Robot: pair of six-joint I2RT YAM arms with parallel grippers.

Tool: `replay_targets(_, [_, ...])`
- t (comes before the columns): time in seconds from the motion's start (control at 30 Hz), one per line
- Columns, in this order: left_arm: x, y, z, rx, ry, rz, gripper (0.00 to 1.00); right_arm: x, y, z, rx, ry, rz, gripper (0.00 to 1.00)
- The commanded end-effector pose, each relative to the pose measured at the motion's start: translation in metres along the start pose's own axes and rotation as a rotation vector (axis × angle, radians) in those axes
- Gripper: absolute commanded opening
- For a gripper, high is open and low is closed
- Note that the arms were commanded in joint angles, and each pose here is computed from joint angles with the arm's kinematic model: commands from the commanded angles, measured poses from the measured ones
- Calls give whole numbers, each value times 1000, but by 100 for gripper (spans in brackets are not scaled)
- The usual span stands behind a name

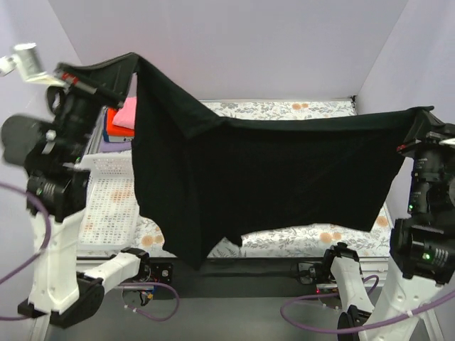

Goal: Fold and stack the t-shirts
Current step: Flatten the tshirt out

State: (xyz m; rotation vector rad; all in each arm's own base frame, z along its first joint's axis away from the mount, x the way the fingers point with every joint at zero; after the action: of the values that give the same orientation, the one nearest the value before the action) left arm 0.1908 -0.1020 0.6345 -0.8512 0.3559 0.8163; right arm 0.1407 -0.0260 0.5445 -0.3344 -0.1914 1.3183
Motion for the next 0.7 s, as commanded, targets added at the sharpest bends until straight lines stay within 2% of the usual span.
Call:
replay_targets(0.0, [61, -44, -47, 129, 51, 116, 0, 0, -39, -71, 170, 15, -22, 1])
replay_targets(0.07, [100, -71, -80, 210, 91, 174, 0, 1, -59, -95, 187, 3, -24, 1])
replay_targets(0.1, [116, -82, -92, 237, 107, 198, 0, 2, -68, -113, 219, 0, -26, 1])
replay_targets(0.13, [157, -101, -124, 301, 132, 267, 0, 4, -85, -145, 277, -3, -26, 1])
replay_targets(0.2, [190, -124, -147, 343, 172, 338, 0, 8, -105, -181, 337, -19, -18, 1])
replay_targets(0.23, [247, -138, -194, 425, 202, 435, 0, 10, -125, -216, 401, -28, -17, 1])
replay_targets(0.27, [248, -156, -193, 423, 229, 419, 2, 14, -136, -233, 428, -48, -13, 1])
replay_targets(0.3, [269, -167, -207, 438, 245, 446, 15, 16, -147, -250, 454, -62, -7, 1])
replay_targets(0.33, [323, -176, -253, 493, 269, 513, 49, 20, -166, -289, 529, -71, 4, 1])
replay_targets(0.37, [337, -185, -262, 487, 285, 515, 63, 27, -184, -289, 525, -102, 47, 12])
replay_targets(0.4, [326, -207, -246, 422, 285, 449, 82, 30, -198, -297, 538, -109, 66, 33])
replay_targets(0.43, [361, -208, -272, 426, 299, 494, 96, 35, -210, -328, 601, -124, 83, 65])
replay_targets(0.47, [363, -216, -269, 393, 304, 454, 96, 39, -226, -318, 572, -149, 115, 98])
replay_targets(0.5, [380, -208, -281, 408, 342, 487, 96, 41, -232, -322, 580, -153, 127, 98])
replay_targets(0.53, [366, -210, -270, 390, 337, 455, 97, 44, -234, -329, 606, -155, 141, 98])
replay_targets(0.67, [348, -185, -261, 423, 271, 444, 98, 47, -223, -305, 556, -129, 195, 98])
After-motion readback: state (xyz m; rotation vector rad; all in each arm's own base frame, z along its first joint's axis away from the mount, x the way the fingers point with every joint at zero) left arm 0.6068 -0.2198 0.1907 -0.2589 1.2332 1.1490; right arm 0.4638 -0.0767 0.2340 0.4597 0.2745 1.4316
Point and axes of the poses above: each gripper's point midway between its finger pads, its own y axis back along the fingers, its own x axis along the line the jaws close on, z = x × y, the point moved 4 cm from there along y, back along the fingers, and after that the axes turned 12 degrees about y, right-handed, at the moved point
